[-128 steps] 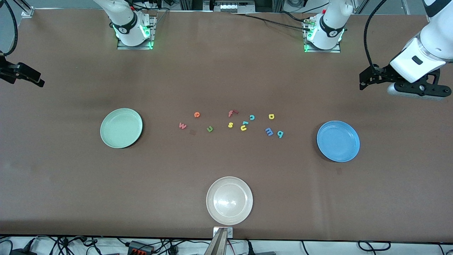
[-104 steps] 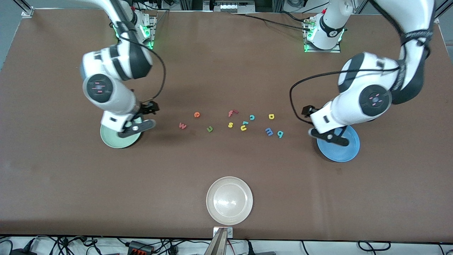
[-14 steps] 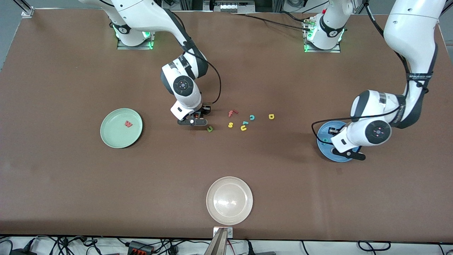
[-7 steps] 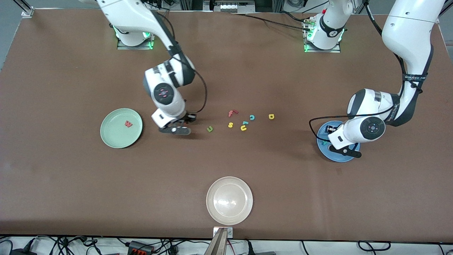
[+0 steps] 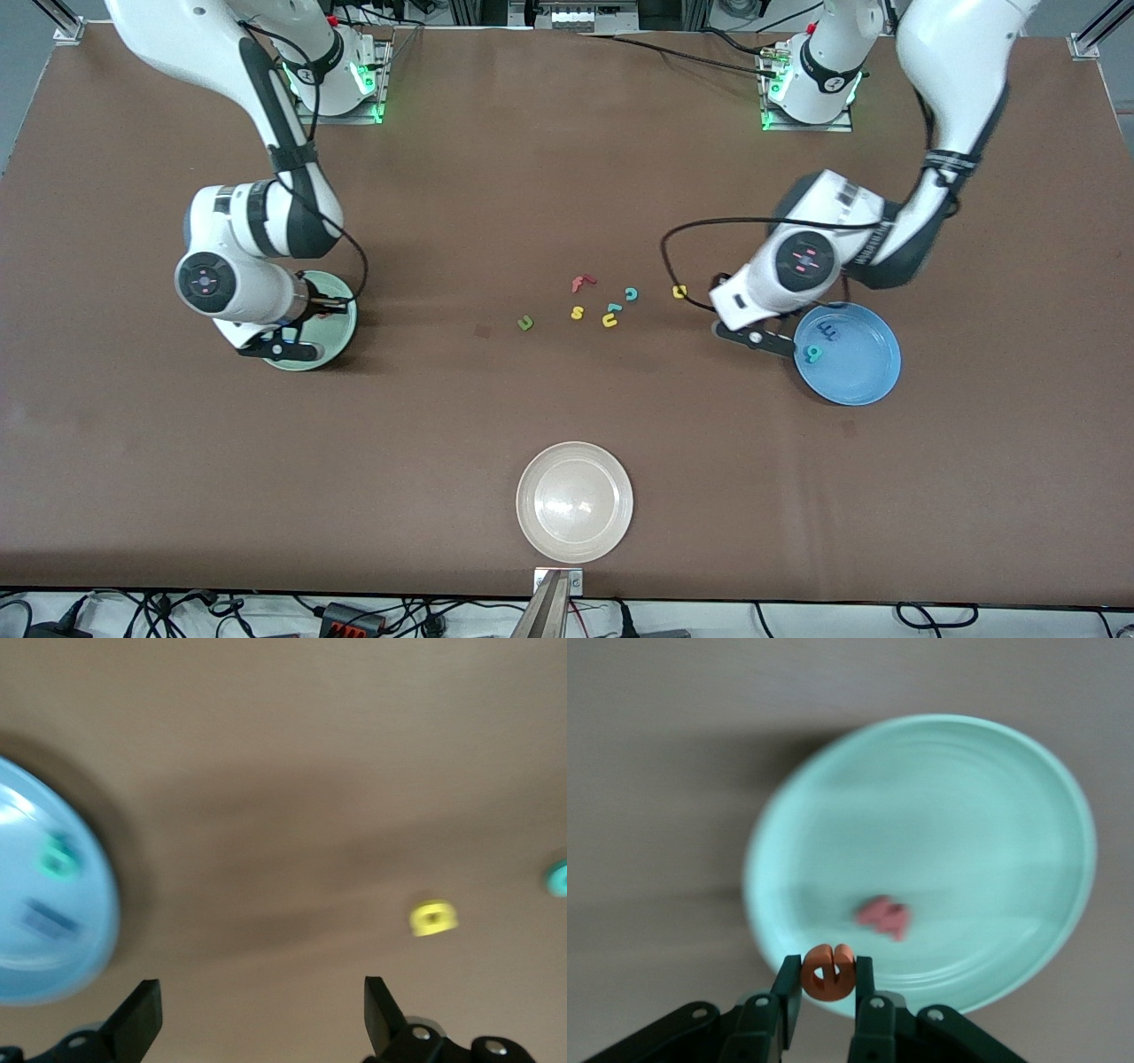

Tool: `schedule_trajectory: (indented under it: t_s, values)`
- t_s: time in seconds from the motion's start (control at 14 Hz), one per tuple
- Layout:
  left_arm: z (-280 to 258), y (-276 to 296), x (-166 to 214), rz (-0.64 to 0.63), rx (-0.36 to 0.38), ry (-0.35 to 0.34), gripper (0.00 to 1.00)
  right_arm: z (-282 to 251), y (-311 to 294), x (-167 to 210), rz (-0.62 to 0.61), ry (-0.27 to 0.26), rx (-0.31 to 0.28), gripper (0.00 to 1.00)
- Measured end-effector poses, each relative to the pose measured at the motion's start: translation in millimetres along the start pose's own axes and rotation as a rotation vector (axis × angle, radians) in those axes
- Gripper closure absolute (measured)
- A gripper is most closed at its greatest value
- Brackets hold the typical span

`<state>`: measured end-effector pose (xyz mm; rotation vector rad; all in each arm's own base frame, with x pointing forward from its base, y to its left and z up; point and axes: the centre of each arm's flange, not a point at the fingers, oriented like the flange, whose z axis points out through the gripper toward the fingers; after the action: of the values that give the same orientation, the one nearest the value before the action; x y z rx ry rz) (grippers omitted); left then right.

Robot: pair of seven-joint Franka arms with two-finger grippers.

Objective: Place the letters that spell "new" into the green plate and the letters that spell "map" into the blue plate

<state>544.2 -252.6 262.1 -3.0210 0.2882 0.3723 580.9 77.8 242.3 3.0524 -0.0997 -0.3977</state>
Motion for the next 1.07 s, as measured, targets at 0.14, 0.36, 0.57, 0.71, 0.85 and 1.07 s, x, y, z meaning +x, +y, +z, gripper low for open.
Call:
schedule_trajectory:
  t_s: [0.14,0.36,0.57,0.71,0.85,1.07]
  values:
    - [18,47,-9,-0.076,-0.006,0.003,0.0,9,35,4,0.001,-0.019,0.007,0.72]
    - [44,88,-17,-0.065,-0.035,0.012,0.0,24,57,6,0.01,-0.043,0.007,0.72]
    - [74,85,-14,-0.057,-0.103,0.093,0.0,46,52,14,0.002,-0.017,-0.009,0.72]
    - [96,67,-13,-0.048,-0.107,0.119,0.01,62,50,20,0.0,0.001,-0.023,0.72]
    - [104,57,-10,-0.053,-0.117,0.119,0.17,62,51,22,0.0,0.006,-0.025,0.57]
    - [100,62,-12,-0.044,-0.119,0.127,0.47,39,40,26,0.002,0.036,-0.014,0.26]
